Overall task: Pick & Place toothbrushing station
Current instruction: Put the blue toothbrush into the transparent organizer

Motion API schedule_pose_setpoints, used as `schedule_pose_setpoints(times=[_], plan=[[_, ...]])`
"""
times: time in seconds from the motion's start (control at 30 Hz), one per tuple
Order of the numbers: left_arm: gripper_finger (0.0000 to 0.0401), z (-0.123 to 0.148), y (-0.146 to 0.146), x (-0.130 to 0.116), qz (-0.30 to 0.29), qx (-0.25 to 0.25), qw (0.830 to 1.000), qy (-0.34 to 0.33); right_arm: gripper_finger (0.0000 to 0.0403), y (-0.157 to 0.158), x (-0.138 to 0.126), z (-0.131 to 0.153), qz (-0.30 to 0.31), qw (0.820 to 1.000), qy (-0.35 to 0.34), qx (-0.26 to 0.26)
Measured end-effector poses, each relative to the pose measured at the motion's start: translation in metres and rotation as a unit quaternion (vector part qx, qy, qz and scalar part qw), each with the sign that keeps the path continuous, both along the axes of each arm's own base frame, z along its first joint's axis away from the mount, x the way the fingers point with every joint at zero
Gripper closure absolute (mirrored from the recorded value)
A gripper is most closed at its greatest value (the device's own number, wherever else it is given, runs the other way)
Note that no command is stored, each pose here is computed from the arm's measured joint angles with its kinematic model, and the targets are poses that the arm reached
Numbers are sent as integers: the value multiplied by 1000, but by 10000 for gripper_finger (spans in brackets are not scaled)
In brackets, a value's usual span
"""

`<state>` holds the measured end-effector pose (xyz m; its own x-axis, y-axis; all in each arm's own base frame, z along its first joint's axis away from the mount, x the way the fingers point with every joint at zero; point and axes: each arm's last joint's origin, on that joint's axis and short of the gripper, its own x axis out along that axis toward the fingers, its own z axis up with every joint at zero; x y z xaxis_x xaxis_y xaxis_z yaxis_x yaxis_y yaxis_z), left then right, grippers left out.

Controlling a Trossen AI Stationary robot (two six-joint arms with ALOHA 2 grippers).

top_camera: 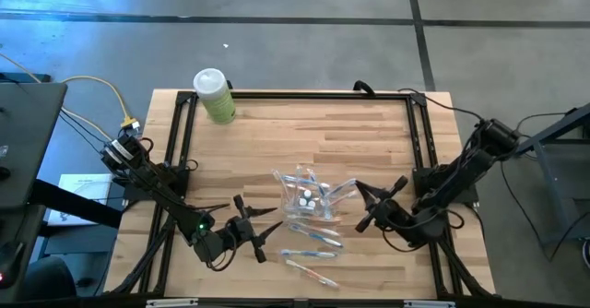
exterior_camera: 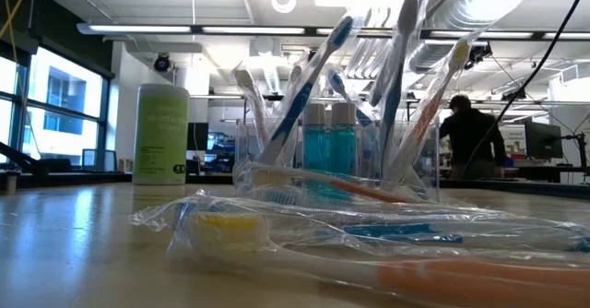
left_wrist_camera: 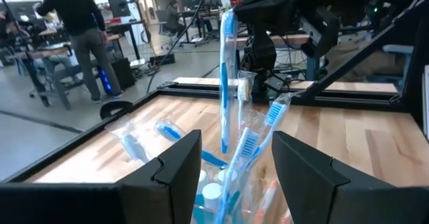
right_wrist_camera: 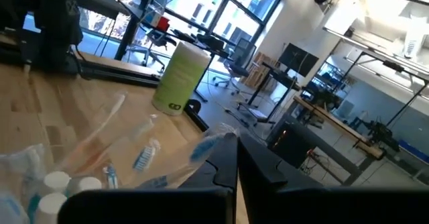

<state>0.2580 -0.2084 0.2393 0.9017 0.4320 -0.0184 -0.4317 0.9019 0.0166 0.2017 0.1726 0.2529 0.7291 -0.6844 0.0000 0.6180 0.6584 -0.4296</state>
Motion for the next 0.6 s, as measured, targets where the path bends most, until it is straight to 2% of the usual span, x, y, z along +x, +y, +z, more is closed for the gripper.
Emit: schedule_pose_setpoints(times=[0.43, 0.6], plan=[[225, 0, 0, 0, -1, -6, 1000, -2, 401, 7, 2, -11, 6, 1000, -5, 6], [225, 0, 0, 0, -1, -4, 1000, -1, 401, 7, 2, -17, 5, 1000, 9, -9]])
